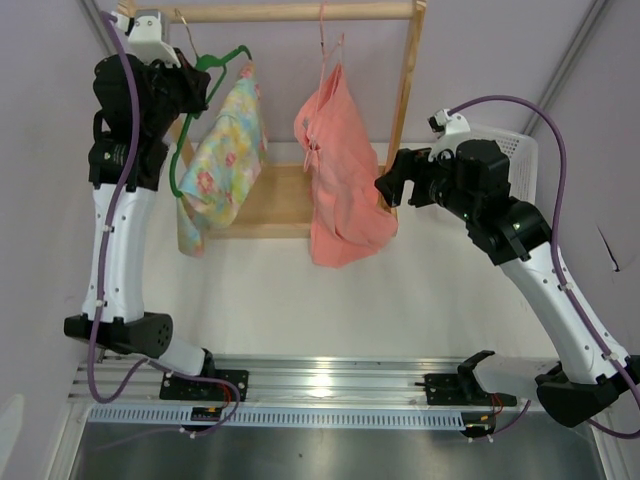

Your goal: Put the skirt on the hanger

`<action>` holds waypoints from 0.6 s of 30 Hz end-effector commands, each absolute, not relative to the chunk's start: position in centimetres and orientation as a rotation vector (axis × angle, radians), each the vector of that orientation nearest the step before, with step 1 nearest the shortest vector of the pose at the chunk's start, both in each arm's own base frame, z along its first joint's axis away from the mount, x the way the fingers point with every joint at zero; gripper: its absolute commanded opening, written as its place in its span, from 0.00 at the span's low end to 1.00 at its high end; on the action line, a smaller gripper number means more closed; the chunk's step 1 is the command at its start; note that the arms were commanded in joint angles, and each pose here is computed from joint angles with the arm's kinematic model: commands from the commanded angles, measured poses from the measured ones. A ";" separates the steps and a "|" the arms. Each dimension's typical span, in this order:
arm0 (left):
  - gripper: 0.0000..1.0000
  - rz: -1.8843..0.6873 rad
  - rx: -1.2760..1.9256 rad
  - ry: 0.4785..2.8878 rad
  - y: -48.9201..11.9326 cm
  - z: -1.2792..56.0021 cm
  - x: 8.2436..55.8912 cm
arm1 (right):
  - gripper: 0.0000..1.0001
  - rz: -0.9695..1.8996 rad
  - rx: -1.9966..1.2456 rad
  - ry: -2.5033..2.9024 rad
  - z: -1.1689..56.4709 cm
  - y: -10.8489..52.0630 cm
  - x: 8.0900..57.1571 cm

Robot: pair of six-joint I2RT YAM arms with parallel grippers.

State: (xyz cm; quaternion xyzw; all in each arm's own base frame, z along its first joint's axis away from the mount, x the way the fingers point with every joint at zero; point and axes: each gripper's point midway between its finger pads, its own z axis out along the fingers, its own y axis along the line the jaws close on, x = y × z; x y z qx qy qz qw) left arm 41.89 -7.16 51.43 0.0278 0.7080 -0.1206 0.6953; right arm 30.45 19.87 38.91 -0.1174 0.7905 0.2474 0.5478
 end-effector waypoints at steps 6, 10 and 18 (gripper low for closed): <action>0.00 -0.450 0.123 1.368 -7.5 57.5 44.5 | 0.87 0.647 -0.278 1.816 40.1 20.9 31.1; 0.00 -0.510 0.161 1.313 -8.3 58.4 45.4 | 0.87 0.654 -0.287 1.825 39.7 21.3 31.2; 0.00 -0.611 0.173 1.298 -8.2 58.4 47.7 | 0.87 0.651 -0.297 1.851 38.4 21.6 31.7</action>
